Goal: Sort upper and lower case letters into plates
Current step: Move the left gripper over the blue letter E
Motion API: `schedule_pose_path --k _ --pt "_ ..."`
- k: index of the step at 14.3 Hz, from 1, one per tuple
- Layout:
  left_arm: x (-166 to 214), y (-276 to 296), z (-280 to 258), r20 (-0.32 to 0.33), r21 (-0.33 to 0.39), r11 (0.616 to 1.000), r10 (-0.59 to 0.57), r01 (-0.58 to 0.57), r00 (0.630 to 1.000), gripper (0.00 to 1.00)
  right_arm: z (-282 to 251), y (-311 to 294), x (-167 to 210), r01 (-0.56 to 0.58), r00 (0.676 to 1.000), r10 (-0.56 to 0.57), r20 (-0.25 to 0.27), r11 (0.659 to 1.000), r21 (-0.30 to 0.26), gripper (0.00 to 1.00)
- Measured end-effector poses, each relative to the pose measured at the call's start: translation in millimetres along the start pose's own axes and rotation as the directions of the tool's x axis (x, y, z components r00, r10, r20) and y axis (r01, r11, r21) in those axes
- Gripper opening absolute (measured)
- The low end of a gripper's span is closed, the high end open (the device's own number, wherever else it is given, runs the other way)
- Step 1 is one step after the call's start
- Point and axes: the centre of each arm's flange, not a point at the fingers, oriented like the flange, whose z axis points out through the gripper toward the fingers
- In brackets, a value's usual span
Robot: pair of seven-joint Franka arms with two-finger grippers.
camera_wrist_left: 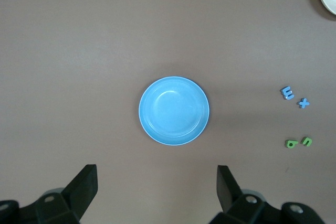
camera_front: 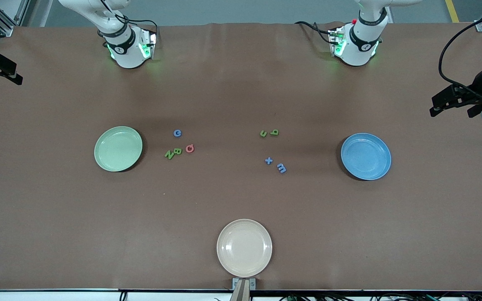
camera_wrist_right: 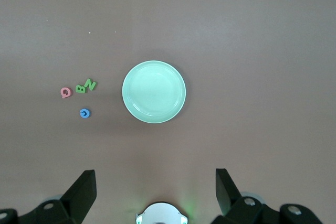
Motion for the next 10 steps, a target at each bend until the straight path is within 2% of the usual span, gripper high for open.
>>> schedule_pose_path --k 10 --pt "-0.2 1.0 3.4 0.017 -0.015 1.000 -0.020 0.020 1.000 1.00 -1.3 0.1 1.5 0.000 1.000 -0.001 -0.013 1.000 -0.016 1.00"
